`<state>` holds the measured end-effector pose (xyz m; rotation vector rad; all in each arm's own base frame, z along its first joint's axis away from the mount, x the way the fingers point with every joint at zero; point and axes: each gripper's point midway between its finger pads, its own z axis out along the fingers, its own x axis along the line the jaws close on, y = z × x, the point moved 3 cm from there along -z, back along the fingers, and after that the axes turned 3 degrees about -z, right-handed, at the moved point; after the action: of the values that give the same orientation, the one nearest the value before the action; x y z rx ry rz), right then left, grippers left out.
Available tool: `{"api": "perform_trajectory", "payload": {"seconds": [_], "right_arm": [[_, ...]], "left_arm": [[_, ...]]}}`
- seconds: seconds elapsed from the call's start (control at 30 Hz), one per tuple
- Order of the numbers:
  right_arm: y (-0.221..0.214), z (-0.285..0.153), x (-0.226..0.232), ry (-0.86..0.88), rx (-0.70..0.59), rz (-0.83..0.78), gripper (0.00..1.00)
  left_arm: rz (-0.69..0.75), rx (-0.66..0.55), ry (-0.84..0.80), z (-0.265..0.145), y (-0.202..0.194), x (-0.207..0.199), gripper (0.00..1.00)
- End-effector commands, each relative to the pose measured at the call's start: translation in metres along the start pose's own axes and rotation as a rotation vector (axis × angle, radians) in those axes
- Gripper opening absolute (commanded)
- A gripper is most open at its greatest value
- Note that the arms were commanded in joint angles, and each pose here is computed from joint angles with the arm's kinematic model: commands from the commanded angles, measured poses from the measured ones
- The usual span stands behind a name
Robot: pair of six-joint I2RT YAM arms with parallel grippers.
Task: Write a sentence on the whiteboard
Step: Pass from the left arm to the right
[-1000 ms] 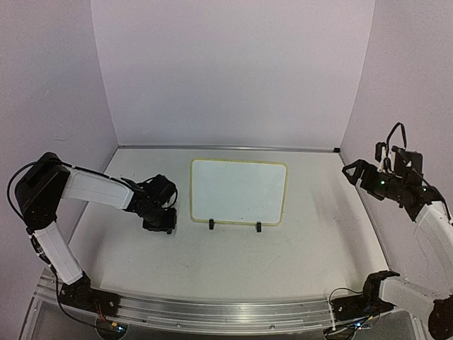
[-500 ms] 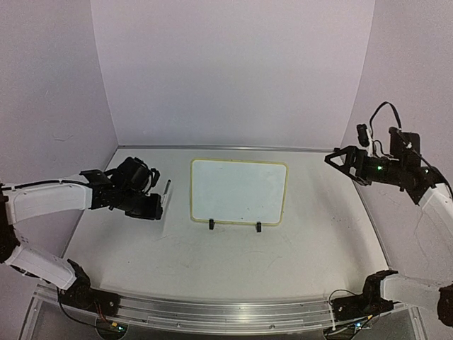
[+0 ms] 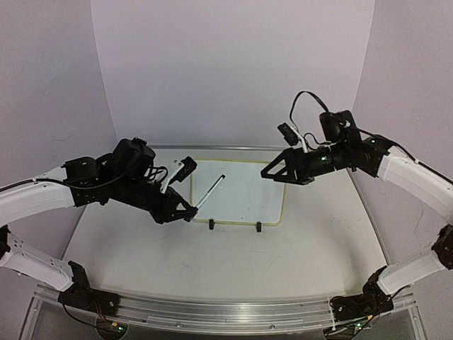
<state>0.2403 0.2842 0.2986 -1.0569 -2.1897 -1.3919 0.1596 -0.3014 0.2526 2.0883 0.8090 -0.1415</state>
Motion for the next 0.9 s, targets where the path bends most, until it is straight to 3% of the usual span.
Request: {"api": "perform_trajectory", "payload": {"seconds": [0.0,0.43,0.87], "right_arm": [[-0.004,0.026,0.036,0.175,0.099,-0.055,0.95],[-0.033,0.083,0.062,0.364,0.289,-0.033,0.86],[-0.049,0.11,0.083,0.449,0.369,-0.048,0.75]], "left_arm": [[0.104,0.054,-0.178,0.001,0.004,-0.032,0.0],[0.167,0.203,-0.322,0.006,-0.007,-0.05,0.0],[0.184,0.218,-0.316,0.012,-0.006,-0.048,0.0]]}}
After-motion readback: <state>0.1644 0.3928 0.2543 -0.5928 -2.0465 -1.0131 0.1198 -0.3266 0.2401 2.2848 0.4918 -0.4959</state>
